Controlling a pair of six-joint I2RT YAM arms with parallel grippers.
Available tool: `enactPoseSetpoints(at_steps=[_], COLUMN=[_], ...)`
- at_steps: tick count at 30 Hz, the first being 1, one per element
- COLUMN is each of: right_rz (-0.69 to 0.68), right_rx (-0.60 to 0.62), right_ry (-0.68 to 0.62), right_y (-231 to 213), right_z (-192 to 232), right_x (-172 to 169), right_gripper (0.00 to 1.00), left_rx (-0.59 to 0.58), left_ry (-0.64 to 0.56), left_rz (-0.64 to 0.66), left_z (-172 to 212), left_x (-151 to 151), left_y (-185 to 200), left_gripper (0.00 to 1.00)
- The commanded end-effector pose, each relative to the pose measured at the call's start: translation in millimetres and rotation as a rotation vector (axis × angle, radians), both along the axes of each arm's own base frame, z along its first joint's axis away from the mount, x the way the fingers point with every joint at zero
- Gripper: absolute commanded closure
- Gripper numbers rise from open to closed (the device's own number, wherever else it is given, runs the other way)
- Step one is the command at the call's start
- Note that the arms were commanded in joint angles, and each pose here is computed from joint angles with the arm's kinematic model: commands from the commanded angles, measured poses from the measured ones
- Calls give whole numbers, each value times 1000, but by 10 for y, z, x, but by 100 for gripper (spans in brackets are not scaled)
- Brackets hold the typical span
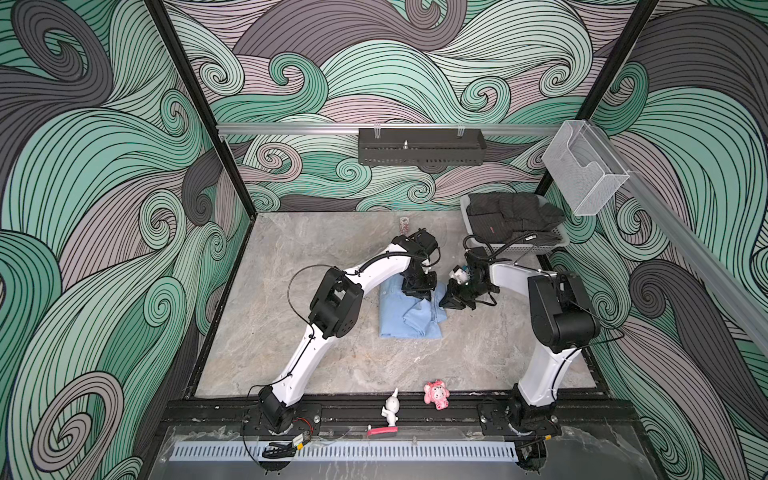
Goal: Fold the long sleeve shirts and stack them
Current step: 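Release the shirt and raise both grippers above the folded bundle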
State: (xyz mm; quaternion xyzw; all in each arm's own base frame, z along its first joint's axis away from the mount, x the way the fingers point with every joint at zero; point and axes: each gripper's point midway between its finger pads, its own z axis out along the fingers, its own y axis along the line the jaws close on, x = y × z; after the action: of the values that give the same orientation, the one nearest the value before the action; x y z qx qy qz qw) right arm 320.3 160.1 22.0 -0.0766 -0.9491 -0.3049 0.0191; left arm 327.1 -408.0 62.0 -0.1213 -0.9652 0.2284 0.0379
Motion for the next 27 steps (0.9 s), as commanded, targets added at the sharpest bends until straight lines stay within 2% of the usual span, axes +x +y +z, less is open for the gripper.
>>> enactPoseSetpoints(at_steps=[1, 3, 6, 11, 14, 17, 22, 27], right_rz=[12, 10, 1, -51, -83, -99, -28, 30], right_rx=[7, 7, -2, -75, -145, -184, -130, -10], right_ry=[-12, -17, -37, -126, -192, -246, -285, -244], right_y=[24, 27, 6, -171, -317, -392, -179, 163], right_z=[69, 95, 173, 465, 696, 901, 1039, 827], right_x=[-17, -10, 9, 85, 114, 127, 163, 229], right_gripper=[88, 87, 84, 66, 57, 55, 58, 68], left_rx=[-31, -53, -117, -224, -280, -311, -339, -330], left_ry=[0, -4, -41, -154, -226, -288, -315, -178], left_rz=[-14, -19, -24, -25, -15, 20, 120, 145], left_z=[105, 171, 393, 1013, 1400, 1623, 1352, 809], left_x=[-18, -26, -2, 46, 62, 95, 230, 330], left_y=[-87, -120, -188, -201, -112, 86, 456, 559], left_gripper=[86, 75, 66, 49, 46, 44, 43, 43])
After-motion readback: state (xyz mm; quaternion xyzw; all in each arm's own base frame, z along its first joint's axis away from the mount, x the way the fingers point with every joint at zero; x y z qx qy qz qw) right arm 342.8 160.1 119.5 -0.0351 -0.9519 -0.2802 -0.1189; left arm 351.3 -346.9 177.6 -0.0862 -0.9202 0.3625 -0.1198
